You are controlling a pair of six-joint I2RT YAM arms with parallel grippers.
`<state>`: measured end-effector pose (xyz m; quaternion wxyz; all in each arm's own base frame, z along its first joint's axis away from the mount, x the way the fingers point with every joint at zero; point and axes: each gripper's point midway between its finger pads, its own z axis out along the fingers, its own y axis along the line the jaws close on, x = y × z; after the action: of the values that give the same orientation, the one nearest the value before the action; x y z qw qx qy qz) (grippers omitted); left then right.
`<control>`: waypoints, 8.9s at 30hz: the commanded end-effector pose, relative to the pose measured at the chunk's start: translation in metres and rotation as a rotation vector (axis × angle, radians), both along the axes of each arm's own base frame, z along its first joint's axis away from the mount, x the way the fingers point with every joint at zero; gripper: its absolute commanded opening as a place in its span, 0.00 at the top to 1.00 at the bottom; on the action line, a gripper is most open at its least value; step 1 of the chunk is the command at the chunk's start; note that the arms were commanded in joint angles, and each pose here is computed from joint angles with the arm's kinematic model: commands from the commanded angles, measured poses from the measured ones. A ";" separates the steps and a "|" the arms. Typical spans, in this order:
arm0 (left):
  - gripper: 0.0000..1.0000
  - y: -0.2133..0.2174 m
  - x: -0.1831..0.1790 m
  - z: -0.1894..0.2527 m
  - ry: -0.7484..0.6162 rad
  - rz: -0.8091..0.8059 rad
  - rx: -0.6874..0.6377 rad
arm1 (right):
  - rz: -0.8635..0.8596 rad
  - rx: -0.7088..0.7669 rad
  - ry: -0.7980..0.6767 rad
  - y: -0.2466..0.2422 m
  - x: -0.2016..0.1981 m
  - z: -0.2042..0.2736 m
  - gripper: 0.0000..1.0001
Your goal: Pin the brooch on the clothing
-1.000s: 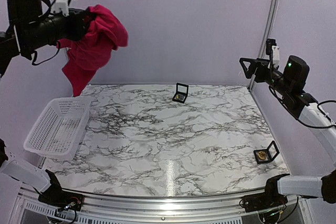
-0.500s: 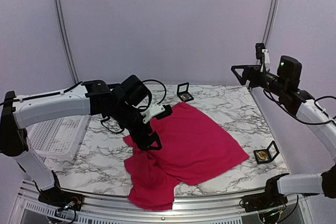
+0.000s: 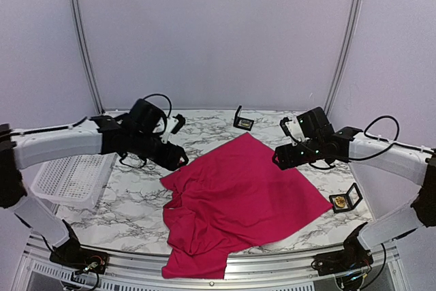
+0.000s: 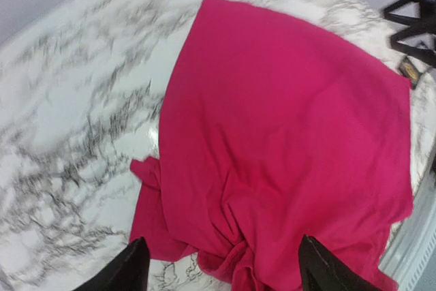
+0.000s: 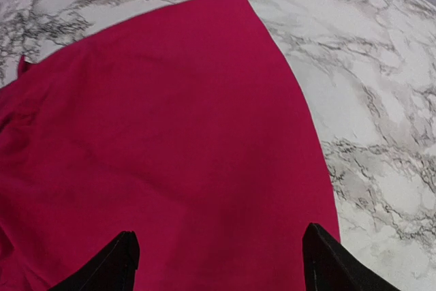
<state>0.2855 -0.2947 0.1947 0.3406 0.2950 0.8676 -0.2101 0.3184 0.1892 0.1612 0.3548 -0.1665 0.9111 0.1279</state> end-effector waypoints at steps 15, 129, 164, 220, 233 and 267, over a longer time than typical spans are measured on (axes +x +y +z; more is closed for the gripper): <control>0.30 0.076 0.064 -0.184 0.120 0.394 0.540 | -0.357 -0.308 0.264 -0.093 0.022 -0.144 0.36; 0.97 0.145 -0.076 -0.146 0.379 0.964 -0.375 | -0.116 -0.047 0.313 -0.007 0.017 -0.162 0.92; 0.41 0.156 -0.053 -0.002 -0.127 0.801 -0.101 | 1.170 0.028 0.036 0.313 -0.233 -0.125 0.99; 0.58 0.077 0.311 -0.202 -0.230 0.203 1.013 | -0.424 -0.213 0.191 -0.138 0.192 -0.142 1.00; 0.53 0.157 0.383 -0.138 -0.501 0.571 1.120 | -0.359 -0.199 0.200 -0.132 0.198 -0.136 1.00; 0.53 0.150 0.150 -0.179 0.118 0.644 0.552 | -0.334 -0.031 0.143 -0.121 0.261 -0.141 1.00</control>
<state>0.4628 -0.1683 0.0267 0.2838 0.1023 0.9479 0.1027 0.5796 0.0847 0.0277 0.3088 -0.0322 0.9476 0.0747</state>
